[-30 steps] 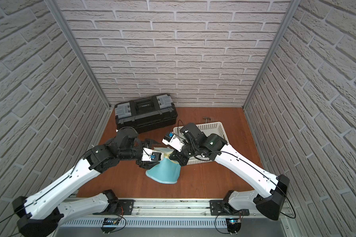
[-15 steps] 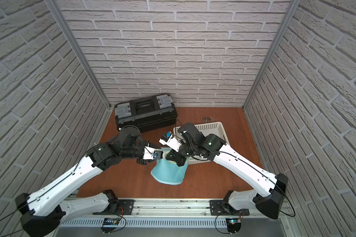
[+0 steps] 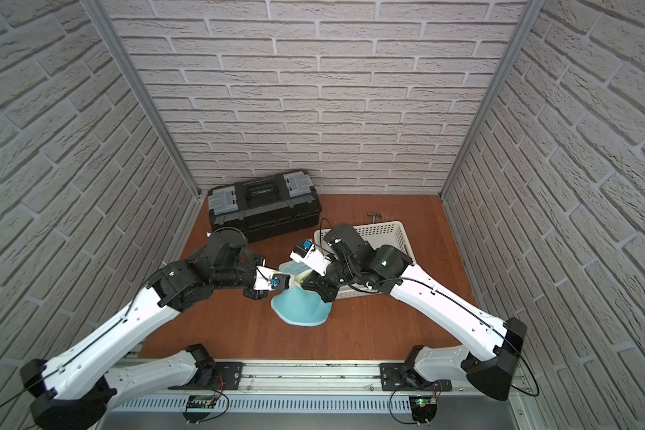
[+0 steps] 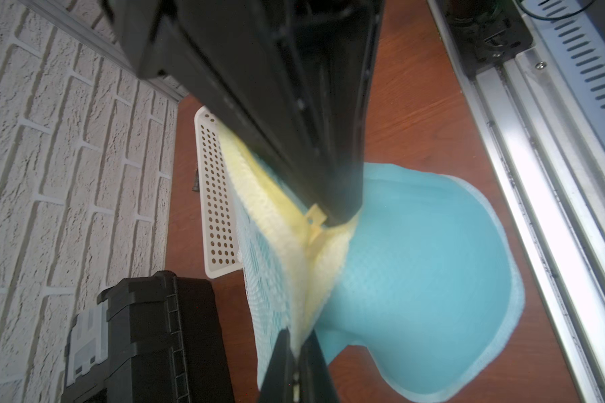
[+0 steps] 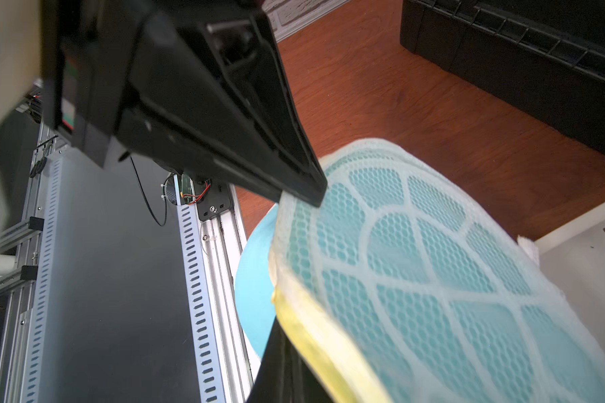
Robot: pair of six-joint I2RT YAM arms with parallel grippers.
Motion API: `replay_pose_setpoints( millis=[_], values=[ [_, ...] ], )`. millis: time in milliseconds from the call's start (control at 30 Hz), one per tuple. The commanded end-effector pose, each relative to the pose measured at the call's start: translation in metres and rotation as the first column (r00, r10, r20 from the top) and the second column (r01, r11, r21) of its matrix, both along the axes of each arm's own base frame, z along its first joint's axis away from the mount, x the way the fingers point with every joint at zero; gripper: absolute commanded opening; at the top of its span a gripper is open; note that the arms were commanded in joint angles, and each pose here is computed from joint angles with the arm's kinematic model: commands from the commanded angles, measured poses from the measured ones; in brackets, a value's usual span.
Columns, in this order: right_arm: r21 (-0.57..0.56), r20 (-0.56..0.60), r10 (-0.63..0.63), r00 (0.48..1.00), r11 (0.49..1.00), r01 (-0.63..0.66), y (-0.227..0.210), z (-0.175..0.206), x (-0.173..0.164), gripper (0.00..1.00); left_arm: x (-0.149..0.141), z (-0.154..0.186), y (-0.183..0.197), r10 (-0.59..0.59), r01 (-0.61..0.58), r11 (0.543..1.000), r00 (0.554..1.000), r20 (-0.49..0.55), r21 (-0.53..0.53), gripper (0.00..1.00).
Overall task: Turn the laundry bag inside out
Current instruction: Zip the zipper on the laundry bag.
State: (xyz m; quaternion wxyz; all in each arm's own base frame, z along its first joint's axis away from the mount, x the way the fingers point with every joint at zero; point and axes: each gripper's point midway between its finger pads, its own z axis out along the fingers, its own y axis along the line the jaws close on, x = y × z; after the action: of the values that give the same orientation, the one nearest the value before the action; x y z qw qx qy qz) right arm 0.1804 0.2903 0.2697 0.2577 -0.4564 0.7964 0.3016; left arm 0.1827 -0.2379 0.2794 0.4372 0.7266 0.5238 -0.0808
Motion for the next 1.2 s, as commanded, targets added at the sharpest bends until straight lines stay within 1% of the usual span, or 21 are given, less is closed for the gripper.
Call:
replay_pose_setpoints(
  millis=[0,267,467,500,533,567,600,633,667,767,967,1167],
  values=[
    [-0.040,0.000,-0.037,0.999,0.999,0.037,-0.023,-0.007,-0.008,0.03,0.004,0.005,0.016,0.045,-0.044,0.999,0.998,0.039,-0.020,0.00],
    [-0.068,-0.022,-0.092,0.996,0.994,0.090,-0.051,-0.016,-0.006,0.03,-0.001,0.011,0.037,0.083,-0.079,0.995,0.994,0.071,-0.057,0.00],
    [-0.058,-0.032,-0.098,0.995,0.994,0.096,-0.053,-0.016,-0.004,0.03,-0.001,0.011,0.047,0.116,-0.111,0.991,0.991,0.071,-0.072,0.00],
    [-0.061,-0.030,-0.100,0.994,0.993,0.098,-0.053,-0.017,-0.002,0.03,0.000,0.012,0.046,0.115,-0.110,0.991,0.991,0.071,-0.076,0.15],
    [-0.061,-0.033,-0.097,0.995,0.994,0.095,-0.051,-0.016,-0.002,0.03,0.001,0.013,0.045,0.116,-0.110,0.990,0.991,0.066,-0.088,0.35],
    [-0.060,-0.036,-0.091,0.995,0.994,0.089,-0.050,-0.016,-0.001,0.03,0.001,0.014,0.042,0.115,-0.108,0.989,0.991,0.065,-0.100,0.47],
    [-0.053,-0.044,-0.081,0.996,0.996,0.078,-0.046,-0.014,-0.002,0.03,0.002,0.016,0.040,0.109,-0.101,0.989,0.992,0.065,-0.111,0.58],
    [-0.042,-0.053,-0.068,0.996,0.997,0.066,-0.042,-0.012,-0.002,0.03,0.001,0.018,0.036,0.100,-0.092,0.988,0.993,0.062,-0.122,0.64],
    [-0.034,-0.055,-0.058,0.997,0.998,0.056,-0.038,-0.009,-0.003,0.03,0.000,0.021,0.032,0.090,-0.082,0.988,0.994,0.055,-0.133,0.68],
    [-0.013,-0.044,-0.034,0.998,0.999,0.033,-0.026,-0.002,-0.004,0.03,-0.006,0.026,0.016,0.050,-0.044,0.989,0.998,0.040,-0.140,0.75],
    [0.012,-0.036,0.013,0.999,1.000,-0.013,-0.006,0.005,-0.007,0.03,-0.016,0.017,-0.017,-0.025,0.025,0.996,1.000,0.001,-0.088,0.79],
    [0.034,-0.020,0.037,0.999,0.999,-0.036,0.004,0.013,-0.009,0.03,-0.008,0.006,-0.025,-0.035,0.034,0.999,0.999,-0.006,-0.032,0.79]
  ],
)
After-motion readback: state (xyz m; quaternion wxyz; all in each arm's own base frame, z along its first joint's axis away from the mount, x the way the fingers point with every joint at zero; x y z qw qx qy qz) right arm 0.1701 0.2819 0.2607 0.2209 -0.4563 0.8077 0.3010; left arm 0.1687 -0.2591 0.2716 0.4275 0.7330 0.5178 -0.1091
